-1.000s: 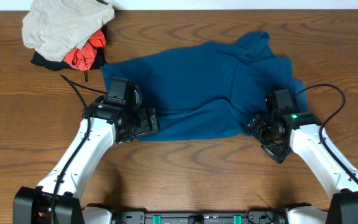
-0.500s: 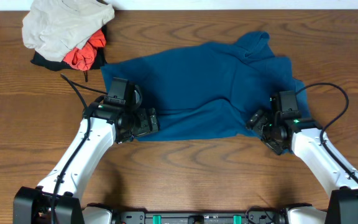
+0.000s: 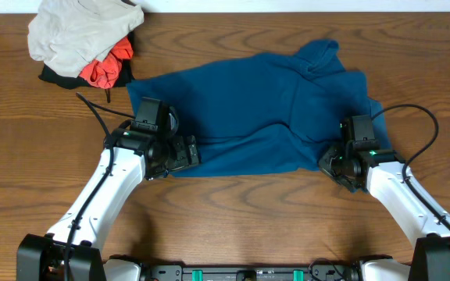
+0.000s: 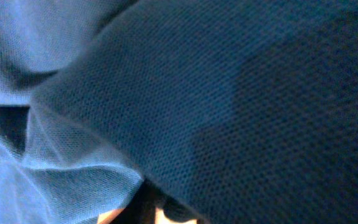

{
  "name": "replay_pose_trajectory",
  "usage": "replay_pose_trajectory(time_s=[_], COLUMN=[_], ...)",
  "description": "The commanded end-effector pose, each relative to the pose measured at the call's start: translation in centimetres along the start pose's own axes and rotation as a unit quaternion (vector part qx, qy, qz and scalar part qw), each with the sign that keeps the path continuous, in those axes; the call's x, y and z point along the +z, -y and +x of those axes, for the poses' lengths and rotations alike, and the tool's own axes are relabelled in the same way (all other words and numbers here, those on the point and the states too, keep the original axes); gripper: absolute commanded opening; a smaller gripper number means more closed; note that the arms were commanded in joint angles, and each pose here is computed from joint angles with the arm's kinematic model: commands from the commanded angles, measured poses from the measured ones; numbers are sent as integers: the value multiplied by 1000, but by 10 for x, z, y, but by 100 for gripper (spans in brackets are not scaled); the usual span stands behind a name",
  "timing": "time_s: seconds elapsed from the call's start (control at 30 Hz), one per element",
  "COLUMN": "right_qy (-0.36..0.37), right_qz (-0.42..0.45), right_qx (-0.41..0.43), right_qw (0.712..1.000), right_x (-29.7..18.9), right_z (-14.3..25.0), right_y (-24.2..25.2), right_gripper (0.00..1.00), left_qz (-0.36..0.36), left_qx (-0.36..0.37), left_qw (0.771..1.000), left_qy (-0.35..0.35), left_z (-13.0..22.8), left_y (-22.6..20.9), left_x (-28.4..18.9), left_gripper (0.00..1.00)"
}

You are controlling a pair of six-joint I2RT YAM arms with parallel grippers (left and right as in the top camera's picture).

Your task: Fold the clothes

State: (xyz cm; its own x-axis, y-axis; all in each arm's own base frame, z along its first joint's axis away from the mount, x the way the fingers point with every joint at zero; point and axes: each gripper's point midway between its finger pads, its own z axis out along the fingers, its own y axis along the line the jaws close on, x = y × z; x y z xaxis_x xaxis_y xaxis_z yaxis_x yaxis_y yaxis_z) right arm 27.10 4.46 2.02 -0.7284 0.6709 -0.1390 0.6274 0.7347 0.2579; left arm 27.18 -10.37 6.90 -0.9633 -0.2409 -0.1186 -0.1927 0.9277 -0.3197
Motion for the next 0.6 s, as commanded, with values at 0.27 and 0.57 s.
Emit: replay_pose_trajectory(time_s=[0.27, 0.57], right_qy=[94, 186], right_qz=[-50, -92], right_qx=[-40, -98], right_qw=[993, 973], right_x=[-30, -69], right_z=[-51, -108], right_y=[-34, -65], right_gripper=[1, 1], left_qz=[2, 2], left_qx=[9, 10], left_qw=[1000, 1000], left_qy=[-6, -6], left_z=[2, 2], left_y=[1, 1], left_x=[1, 1], left_gripper=[93, 93])
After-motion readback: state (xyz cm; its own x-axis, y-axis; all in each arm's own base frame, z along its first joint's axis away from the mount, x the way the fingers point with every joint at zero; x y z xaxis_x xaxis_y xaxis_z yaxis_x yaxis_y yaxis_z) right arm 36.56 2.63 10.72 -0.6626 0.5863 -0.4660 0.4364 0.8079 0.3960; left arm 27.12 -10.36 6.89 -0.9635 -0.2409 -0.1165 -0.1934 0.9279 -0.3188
